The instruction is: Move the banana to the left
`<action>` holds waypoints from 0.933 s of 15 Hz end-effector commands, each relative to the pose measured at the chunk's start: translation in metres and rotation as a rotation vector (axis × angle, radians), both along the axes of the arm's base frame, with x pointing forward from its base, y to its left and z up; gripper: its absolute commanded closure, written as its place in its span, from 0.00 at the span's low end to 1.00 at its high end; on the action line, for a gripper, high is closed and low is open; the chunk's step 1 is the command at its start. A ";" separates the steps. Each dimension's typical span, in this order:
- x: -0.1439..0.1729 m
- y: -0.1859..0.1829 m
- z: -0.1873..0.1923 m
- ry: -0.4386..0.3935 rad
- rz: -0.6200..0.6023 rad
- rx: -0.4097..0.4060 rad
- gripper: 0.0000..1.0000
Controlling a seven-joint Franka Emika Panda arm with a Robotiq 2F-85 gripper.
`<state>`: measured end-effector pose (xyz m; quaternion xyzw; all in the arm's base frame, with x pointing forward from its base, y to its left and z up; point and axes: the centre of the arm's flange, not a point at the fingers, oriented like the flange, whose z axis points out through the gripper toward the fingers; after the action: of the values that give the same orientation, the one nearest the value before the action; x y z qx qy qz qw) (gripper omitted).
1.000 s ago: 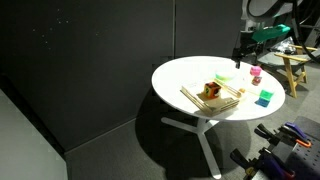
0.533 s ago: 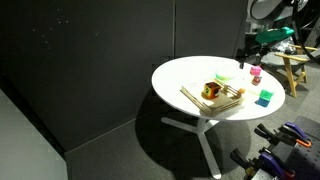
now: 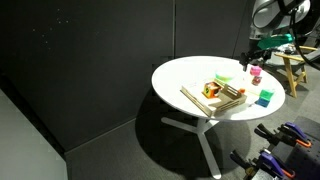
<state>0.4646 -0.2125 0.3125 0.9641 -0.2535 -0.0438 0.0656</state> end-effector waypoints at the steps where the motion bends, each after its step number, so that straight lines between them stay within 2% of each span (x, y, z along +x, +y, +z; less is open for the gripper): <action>1: -0.004 -0.028 -0.010 -0.003 -0.023 -0.016 0.00; 9: -0.029 -0.076 -0.029 0.018 -0.125 0.010 0.00; 14: -0.039 -0.098 -0.047 0.025 -0.147 0.018 0.00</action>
<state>0.4222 -0.2924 0.2743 0.9419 -0.3226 -0.0715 0.0602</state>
